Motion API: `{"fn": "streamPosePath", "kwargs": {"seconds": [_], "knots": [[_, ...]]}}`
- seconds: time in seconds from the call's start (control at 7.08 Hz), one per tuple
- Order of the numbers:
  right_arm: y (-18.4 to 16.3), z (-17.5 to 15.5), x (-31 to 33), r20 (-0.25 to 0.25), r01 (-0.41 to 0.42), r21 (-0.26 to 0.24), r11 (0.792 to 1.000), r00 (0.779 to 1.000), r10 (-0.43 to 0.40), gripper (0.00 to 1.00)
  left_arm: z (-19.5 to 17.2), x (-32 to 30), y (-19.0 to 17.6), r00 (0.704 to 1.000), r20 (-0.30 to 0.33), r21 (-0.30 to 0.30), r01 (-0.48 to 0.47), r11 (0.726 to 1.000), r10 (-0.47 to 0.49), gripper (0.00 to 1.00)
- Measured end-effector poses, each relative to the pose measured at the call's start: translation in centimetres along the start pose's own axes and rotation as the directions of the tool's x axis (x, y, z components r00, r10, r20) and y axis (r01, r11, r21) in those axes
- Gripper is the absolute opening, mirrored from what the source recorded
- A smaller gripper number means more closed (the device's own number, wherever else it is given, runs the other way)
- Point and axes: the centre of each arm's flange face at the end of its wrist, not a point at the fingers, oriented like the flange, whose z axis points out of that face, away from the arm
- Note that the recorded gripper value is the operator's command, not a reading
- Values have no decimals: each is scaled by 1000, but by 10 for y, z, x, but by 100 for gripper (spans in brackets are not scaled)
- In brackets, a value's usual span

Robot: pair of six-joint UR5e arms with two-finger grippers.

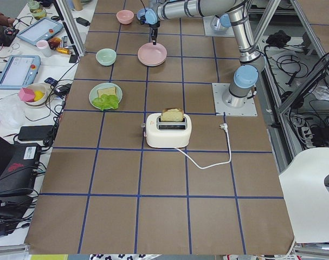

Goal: Stack three plates with pink and blue
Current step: 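Raise the left gripper and withdraw it toward the bread plate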

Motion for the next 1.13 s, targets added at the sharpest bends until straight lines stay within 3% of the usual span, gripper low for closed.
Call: {"fn": "streamPosePath", "kwargs": {"seconds": [0.42,0.71,1.13], "knots": [[0,1,2,0,-1,-2,1000,1000,1,100,-40,-20,-1,1000,-26,48,15,999,-14,95],[-2,4,10,-4,-11,-7,1000,1000,11,100,-78,-56,-1,999,-35,67,10,998,-8,100],[-3,6,65,-17,-112,-32,993,994,111,100,-126,-134,-5,996,-81,73,42,996,-36,100]]}}
